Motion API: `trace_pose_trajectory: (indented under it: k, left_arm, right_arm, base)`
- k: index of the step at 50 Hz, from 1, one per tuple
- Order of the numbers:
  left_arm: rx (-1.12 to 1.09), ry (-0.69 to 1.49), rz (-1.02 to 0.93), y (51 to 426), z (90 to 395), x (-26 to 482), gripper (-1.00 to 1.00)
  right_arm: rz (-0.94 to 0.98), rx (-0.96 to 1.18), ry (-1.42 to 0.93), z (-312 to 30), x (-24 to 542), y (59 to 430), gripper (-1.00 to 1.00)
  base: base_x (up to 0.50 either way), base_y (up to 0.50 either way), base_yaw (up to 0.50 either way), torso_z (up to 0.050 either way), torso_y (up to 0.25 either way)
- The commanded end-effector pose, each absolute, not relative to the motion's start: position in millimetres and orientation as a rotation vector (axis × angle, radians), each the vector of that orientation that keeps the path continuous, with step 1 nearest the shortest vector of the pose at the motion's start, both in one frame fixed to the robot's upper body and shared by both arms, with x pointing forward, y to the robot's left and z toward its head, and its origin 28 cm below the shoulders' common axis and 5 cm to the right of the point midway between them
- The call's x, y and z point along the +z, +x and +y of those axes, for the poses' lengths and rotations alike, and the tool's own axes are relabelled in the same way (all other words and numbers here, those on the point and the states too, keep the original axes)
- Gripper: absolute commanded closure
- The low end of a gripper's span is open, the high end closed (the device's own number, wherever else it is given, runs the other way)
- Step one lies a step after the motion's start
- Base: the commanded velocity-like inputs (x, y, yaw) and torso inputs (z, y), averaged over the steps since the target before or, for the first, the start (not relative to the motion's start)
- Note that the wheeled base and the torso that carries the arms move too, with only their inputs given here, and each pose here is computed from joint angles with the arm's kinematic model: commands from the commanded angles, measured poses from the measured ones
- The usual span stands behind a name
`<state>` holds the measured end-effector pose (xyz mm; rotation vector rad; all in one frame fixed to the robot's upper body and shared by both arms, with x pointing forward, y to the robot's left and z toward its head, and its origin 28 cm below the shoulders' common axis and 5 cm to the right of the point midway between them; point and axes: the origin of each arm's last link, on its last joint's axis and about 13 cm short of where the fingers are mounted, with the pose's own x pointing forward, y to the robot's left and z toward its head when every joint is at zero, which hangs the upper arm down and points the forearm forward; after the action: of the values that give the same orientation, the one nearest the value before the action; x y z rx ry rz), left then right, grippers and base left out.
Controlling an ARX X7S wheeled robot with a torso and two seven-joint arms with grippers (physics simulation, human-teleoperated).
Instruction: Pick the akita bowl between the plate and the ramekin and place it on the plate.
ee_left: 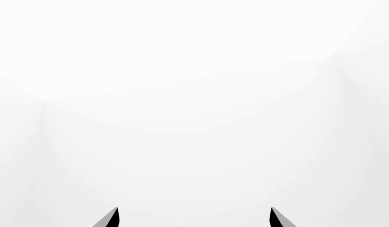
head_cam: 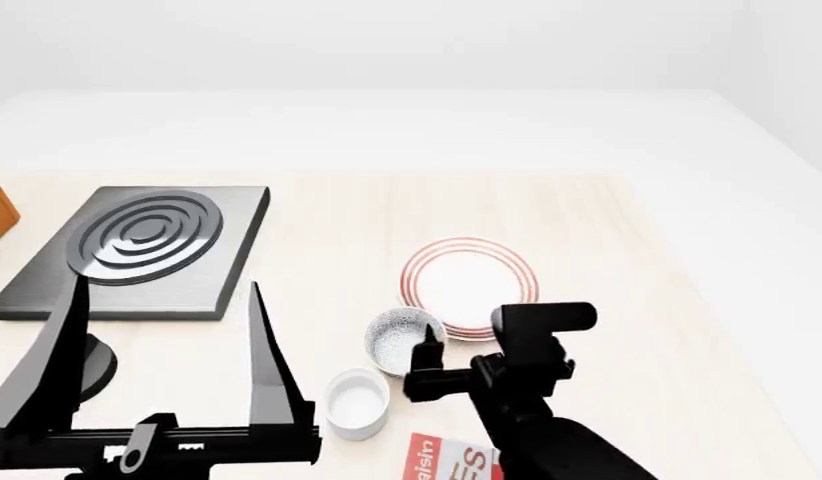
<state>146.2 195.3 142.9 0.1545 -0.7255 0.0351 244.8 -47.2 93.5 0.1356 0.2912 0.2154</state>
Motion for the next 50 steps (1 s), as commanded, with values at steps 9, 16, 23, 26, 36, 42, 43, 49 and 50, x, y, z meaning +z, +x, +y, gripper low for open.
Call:
trace_pose_trajectory:
  k: [9,16,23,26,36,42,43,49,50]
  left_arm:
    - [0.038,0.161,-0.731,146.4,196.8,143.3,-1.00]
    - [0.037,0.161,-0.730,145.7,196.4,143.3,-1.00]
    - [0.036,0.161,-0.729,145.6,196.2,143.5,-1.00]
    - [0.036,0.161,-0.729,146.0,196.3,143.9,-1.00]
    - [0.039,0.161,-0.730,145.7,196.8,143.3,-1.00]
    - [0.036,0.161,-0.730,145.4,196.6,142.6,-1.00]
    - [0.036,0.161,-0.730,145.3,196.6,142.8,-1.00]
    - [0.036,0.161,-0.729,145.6,196.9,142.1,-1.00]
    - [0.035,0.162,-0.727,145.4,196.8,142.0,-1.00]
  right_arm:
    - [0.298,0.256,0.144,-41.7,94.7,253.0,-1.00]
    - [0.332,0.229,0.212,-41.5,88.8,261.7,-1.00]
    - [0.357,0.198,0.257,-41.0,83.2,268.1,-1.00]
    - [0.368,0.188,0.256,-40.3,79.5,269.7,-1.00]
    - [0.380,0.193,0.232,-36.2,74.8,271.8,-1.00]
    - [0.387,0.207,0.230,-31.6,72.2,274.0,-1.00]
    - [0.388,0.208,0.230,-31.3,72.0,274.6,-1.00]
    - [0.386,0.211,0.229,-30.6,71.4,278.1,-1.00]
    - [0.387,0.221,0.230,-30.3,70.3,279.3,-1.00]
  base:
    - [0.00,0.00,0.00,0.000,0.000]
    - [0.00,0.00,0.00,0.000,0.000]
    - [0.00,0.00,0.00,0.000,0.000]
    - [0.00,0.00,0.00,0.000,0.000]
    - [0.00,0.00,0.00,0.000,0.000]
    - [0.00,0.00,0.00,0.000,0.000]
    - [0.00,0.00,0.00,0.000,0.000]
    - [0.00,0.00,0.00,0.000,0.000]
    - [0.00,0.00,0.00,0.000,0.000]
